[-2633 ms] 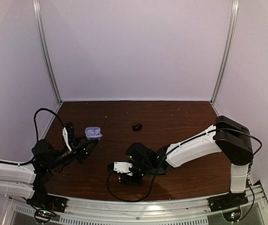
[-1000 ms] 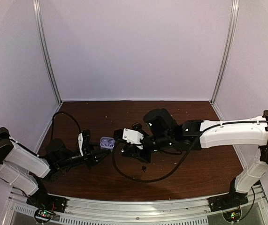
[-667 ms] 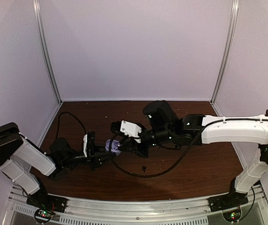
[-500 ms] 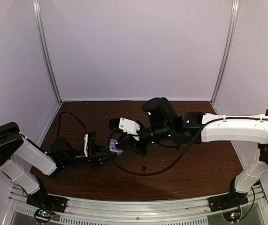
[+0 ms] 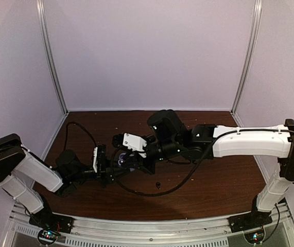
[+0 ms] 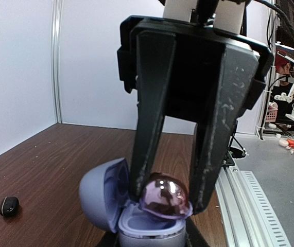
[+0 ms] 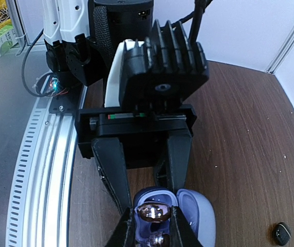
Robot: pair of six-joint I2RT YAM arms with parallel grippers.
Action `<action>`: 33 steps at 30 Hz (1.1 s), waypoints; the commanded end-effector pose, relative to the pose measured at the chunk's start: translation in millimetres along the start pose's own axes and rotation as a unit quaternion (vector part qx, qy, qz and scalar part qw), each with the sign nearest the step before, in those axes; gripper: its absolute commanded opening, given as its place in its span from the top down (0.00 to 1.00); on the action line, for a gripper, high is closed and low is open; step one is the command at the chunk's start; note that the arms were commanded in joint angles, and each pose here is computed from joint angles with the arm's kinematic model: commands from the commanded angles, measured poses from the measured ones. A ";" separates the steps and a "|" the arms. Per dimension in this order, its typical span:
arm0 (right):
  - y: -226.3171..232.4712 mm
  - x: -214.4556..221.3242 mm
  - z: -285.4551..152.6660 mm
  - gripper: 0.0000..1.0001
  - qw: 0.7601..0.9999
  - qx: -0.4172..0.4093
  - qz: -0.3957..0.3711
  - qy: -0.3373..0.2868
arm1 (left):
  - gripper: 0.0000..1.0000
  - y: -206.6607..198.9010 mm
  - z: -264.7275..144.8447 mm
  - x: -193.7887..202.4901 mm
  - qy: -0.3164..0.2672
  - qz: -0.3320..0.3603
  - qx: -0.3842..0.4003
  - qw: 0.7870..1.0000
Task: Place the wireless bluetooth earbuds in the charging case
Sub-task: Insert the left earbud into the left side groove of the charging case.
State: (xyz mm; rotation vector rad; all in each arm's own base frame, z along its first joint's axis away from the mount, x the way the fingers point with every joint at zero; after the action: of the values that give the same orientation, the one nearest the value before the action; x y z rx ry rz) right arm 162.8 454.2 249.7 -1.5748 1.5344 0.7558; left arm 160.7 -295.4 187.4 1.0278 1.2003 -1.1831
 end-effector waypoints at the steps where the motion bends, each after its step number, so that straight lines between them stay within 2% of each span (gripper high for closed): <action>1: 2.5 -11.1 0.7 0.82 1.000 -0.008 -0.002 -0.009 | 1.00 -5.6 3.9 -21.9 -0.039 0.038 0.018 0.998; 14: 4.9 -6.5 5.5 0.76 1.000 -0.013 -0.003 0.000 | 1.00 -8.2 2.8 -29.5 -0.052 0.044 0.024 0.997; 20: 5.4 -8.2 5.8 0.68 1.000 -0.015 -0.004 -0.001 | 1.00 -10.7 1.1 -32.9 -0.062 0.043 0.028 0.997; 26: 4.5 -10.7 3.4 0.64 1.000 -0.011 -0.006 -0.004 | 1.00 -12.1 -1.1 -33.8 -0.066 0.040 0.028 0.997; 33: 5.0 -33.4 -8.9 0.57 0.999 -0.002 -0.017 -0.030 | 1.00 -12.2 -2.0 -35.2 -0.069 0.040 0.027 0.996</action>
State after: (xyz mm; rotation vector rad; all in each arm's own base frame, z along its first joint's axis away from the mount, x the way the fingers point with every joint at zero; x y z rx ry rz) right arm 156.9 460.6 252.4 -1.5992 1.5179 0.7698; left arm 156.7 -294.7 195.9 1.0251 1.1562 -1.2055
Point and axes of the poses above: each gripper's point midway between its finger pads, its own z axis out along the fingers, its own y axis along the line the jaws close on, x = y × z, the point moved 3 cm from there along -z, back along the fingers
